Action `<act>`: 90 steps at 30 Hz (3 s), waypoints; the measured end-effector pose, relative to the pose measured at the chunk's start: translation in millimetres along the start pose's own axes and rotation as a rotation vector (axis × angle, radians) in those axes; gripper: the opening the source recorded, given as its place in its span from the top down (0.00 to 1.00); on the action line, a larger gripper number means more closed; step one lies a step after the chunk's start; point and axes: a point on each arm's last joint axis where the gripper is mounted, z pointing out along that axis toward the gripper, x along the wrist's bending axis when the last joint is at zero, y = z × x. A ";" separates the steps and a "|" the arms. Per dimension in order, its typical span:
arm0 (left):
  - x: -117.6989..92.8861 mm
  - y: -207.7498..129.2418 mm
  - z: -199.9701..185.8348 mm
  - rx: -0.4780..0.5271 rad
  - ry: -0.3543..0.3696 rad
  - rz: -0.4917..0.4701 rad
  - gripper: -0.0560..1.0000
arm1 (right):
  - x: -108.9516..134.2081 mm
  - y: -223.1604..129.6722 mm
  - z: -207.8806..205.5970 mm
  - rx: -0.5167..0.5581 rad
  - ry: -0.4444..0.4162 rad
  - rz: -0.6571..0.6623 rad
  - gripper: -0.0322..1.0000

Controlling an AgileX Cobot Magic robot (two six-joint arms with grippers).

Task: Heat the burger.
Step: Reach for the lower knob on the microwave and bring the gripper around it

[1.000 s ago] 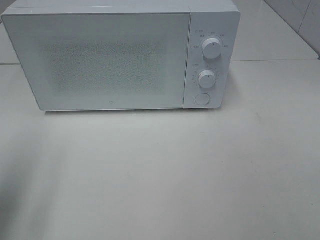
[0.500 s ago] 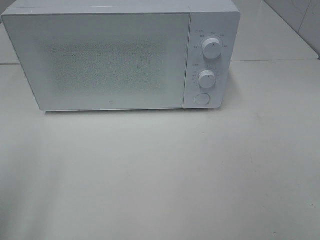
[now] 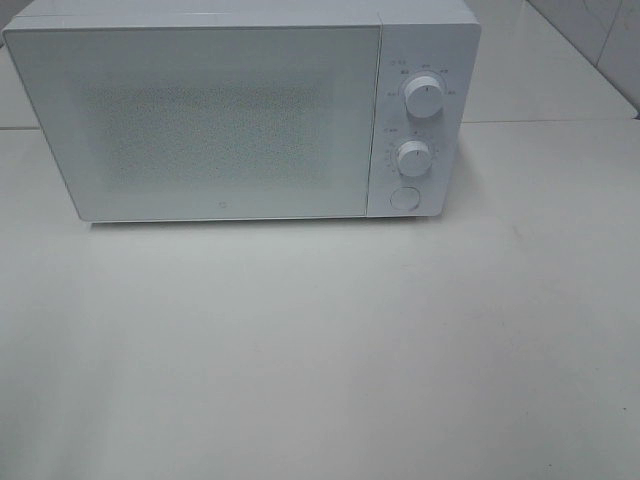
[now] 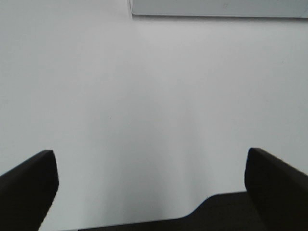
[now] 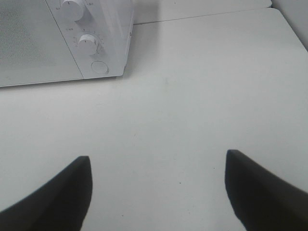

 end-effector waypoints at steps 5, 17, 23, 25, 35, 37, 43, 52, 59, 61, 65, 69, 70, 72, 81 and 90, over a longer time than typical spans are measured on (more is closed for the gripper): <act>-1.4 -8.2 -14.0 -0.102 -0.001 0.011 0.03 | 0.0 0.0 0.0 0.000 0.000 0.000 0.26; -3.4 -23.9 -34.2 -0.264 -0.003 0.028 0.03 | 0.0 0.0 0.0 0.000 0.000 0.000 0.26; -3.4 -23.9 -34.2 -0.264 -0.003 0.028 0.03 | 0.0 0.0 0.0 0.000 0.000 0.000 0.26; -3.4 -23.9 -34.2 -0.264 -0.003 0.028 0.03 | 0.0 0.0 0.0 0.000 0.000 0.000 0.26; -3.4 -23.9 -34.2 -0.264 -0.003 0.028 0.03 | 0.0 0.4 -0.2 -0.003 0.001 0.000 0.26; -3.4 -23.9 -34.2 -0.264 -0.003 0.028 0.03 | 0.3 2.9 -1.7 -0.025 0.004 0.001 0.26; -3.4 -23.9 -34.2 -0.264 -0.003 0.028 0.03 | 2.9 16.1 1.5 -0.094 0.018 -0.002 0.26; -3.4 -23.9 -34.2 -0.264 -0.003 0.028 0.03 | 9.7 33.4 40.2 -0.076 0.026 -0.022 0.26; -3.4 -23.9 -34.2 -0.264 -0.003 0.028 0.03 | 12.2 30.8 62.7 -0.091 0.038 -0.031 0.26; -3.4 -23.9 -34.2 -0.264 -0.003 0.028 0.03 | 13.2 27.3 73.7 -0.105 0.046 -0.034 0.26; -3.4 -23.9 -34.2 -0.264 -0.003 0.028 0.03 | 14.7 25.2 84.9 -0.132 0.058 -0.038 0.26; -3.4 -23.9 -34.2 -0.264 -0.003 0.028 0.03 | 16.7 23.1 100.3 -0.147 0.071 -0.042 0.26; -3.4 -23.9 -34.2 -0.264 -0.003 0.028 0.03 | 18.0 23.6 107.6 -0.163 0.080 -0.044 0.26; -3.4 -23.9 -34.2 -0.264 -0.003 0.028 0.03 | 19.3 24.2 115.5 -0.161 0.085 -0.045 0.26; -3.4 -23.9 -34.2 -0.264 -0.003 0.028 0.03 | 26.2 33.9 151.8 -0.174 0.113 -0.040 0.26; -3.4 -23.9 -34.2 -0.264 -0.003 0.028 0.03 | 32.4 35.9 191.9 -0.206 0.148 -0.016 0.26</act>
